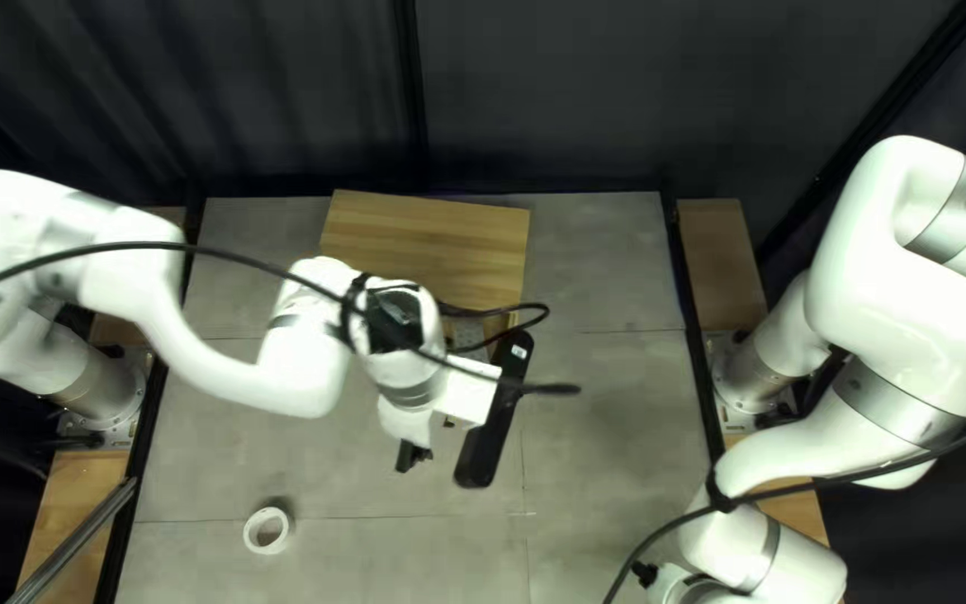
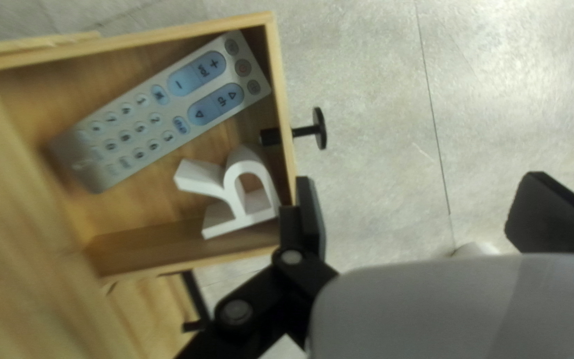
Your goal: Open drawers and place objects into drawer and close
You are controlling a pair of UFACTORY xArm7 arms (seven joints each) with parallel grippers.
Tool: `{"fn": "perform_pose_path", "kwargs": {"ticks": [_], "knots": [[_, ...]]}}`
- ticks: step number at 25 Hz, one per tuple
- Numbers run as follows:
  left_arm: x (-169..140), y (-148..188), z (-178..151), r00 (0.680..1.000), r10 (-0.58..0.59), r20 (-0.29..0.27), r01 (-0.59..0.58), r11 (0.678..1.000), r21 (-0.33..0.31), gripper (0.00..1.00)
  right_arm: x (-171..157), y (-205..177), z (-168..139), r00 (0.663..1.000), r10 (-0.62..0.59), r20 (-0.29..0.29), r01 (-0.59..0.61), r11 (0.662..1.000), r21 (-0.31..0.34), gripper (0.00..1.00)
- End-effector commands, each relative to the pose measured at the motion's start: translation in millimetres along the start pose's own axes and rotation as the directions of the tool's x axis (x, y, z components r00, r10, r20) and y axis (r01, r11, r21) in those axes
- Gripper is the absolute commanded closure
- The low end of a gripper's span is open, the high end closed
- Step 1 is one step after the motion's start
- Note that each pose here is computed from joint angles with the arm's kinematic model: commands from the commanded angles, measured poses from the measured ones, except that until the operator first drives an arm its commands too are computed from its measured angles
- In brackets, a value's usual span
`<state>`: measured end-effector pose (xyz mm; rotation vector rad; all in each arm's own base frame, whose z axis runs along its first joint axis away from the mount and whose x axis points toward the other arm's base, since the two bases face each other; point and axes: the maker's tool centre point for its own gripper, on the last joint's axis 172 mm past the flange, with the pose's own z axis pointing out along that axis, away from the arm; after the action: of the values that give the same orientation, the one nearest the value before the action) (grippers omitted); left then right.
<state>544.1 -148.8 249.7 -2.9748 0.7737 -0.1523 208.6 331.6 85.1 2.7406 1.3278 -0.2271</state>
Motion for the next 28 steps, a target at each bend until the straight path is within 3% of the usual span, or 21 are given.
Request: {"fn": "perform_pose_path", "kwargs": {"ticks": [1,8,12,28], "knots": [[-9.0,36.4,-2.9,0.983,0.177,-0.04,-0.176,0.984,0.028,0.0,0.0,0.0,0.0,1.0,0.0,0.0,0.0,1.0,0.0,0.0],[-42.9,128.8,-9.5,0.893,0.435,-0.117,-0.436,0.9,0.02,0.0,0.0,0.0,0.0,1.0,0.0,0.0,0.0,1.0,0.0,0.0],[-64.2,150.6,-15.2,0.847,0.504,-0.171,-0.511,0.86,0.003,0.0,0.0,0.0,0.0,1.0,0.0,0.0,0.0,1.0,0.0,0.0],[-64.2,150.6,-15.2,0.847,0.504,-0.171,-0.511,0.86,0.003,0.0,0.0,0.0,0.0,1.0,0.0,0.0,0.0,1.0,0.0,0.0]]}}
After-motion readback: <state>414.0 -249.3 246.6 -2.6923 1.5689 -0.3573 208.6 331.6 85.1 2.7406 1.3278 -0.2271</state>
